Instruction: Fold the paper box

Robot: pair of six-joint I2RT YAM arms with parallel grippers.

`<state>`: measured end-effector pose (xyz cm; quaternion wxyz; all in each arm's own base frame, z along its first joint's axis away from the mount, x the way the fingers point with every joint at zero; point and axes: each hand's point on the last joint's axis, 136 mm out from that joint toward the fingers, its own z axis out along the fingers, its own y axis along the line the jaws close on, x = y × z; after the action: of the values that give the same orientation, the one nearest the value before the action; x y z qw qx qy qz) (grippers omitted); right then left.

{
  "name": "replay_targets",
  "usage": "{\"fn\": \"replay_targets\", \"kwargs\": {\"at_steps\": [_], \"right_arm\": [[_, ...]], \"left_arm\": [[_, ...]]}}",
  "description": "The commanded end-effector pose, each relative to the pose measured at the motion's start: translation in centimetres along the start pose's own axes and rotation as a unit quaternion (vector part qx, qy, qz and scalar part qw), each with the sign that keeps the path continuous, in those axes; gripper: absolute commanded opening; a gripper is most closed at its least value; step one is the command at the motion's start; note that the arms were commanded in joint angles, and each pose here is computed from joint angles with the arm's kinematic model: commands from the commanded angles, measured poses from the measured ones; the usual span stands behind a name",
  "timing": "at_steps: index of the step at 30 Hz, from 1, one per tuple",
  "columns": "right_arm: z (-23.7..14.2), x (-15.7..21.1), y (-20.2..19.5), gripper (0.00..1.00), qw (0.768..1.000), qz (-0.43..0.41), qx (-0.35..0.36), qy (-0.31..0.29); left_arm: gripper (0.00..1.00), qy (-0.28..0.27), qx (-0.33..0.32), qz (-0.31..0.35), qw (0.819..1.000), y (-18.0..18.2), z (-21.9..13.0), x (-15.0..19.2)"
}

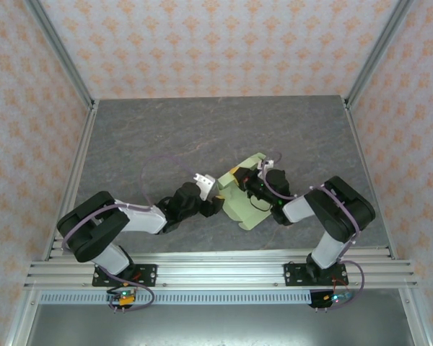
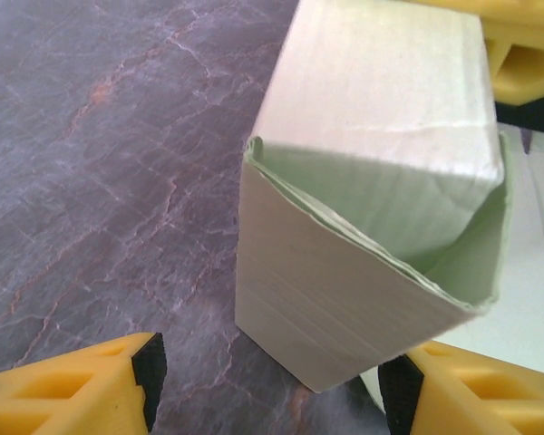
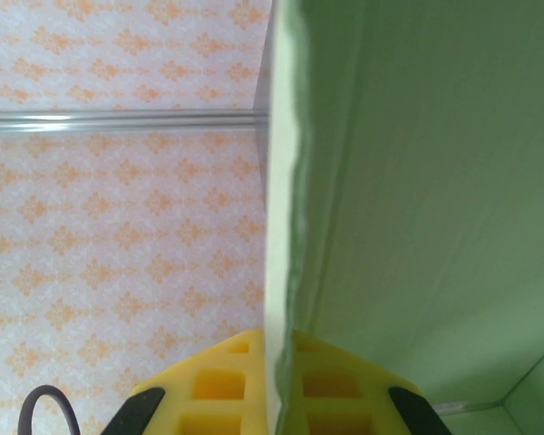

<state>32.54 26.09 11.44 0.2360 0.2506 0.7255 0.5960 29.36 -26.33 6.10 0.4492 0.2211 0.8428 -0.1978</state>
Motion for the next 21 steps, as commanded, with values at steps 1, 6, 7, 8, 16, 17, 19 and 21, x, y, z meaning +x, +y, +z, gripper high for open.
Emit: {"fn": "replay_targets", "kwargs": {"at_steps": [1, 6, 7, 8, 16, 17, 19, 21], "right_arm": [[-0.4, -0.2, 0.7, 0.00, 1.000, -0.001, -0.017, -0.026], [-0.1, 0.8, -0.4, 0.00, 0.998, 0.012, -0.001, -0.058], [-0.1, 1.1, -0.6, 0.00, 0.998, 0.016, -0.001, -0.065], [-0.1, 1.2, -0.7, 0.00, 0.997, 0.019, -0.001, -0.071], [-0.6, 1.7, -2.3, 0.00, 0.991, 0.049, 0.018, -0.120], [-0.6, 1.7, -2.5, 0.00, 0.991, 0.051, 0.023, -0.122], [-0.8, 1.7, -2.8, 0.00, 0.990, 0.053, 0.029, -0.130], [-1.1, 1.7, -3.2, 0.01, 0.988, 0.053, 0.035, -0.141]], "left_arm": [[0.66, -0.048, -0.034, -0.011, 0.998, 0.6, 0.5, -2.7], [0.59, -0.064, -0.061, -0.018, 0.996, 0.7, 1.3, -3.0], [0.58, -0.065, -0.064, -0.017, 0.996, 0.6, 1.4, -2.9], [0.57, -0.069, -0.071, -0.017, 0.995, 0.6, 1.4, -3.0], [0.53, -0.091, -0.133, -0.037, 0.986, 2.0, 1.0, -3.0], [0.53, -0.090, -0.142, -0.037, 0.985, 2.2, 0.9, -2.9], [0.48, -0.089, -0.159, -0.041, 0.982, 2.7, 0.7, -2.6], [0.39, -0.092, -0.174, -0.048, 0.979, 3.3, 0.4, -2.4]]}}
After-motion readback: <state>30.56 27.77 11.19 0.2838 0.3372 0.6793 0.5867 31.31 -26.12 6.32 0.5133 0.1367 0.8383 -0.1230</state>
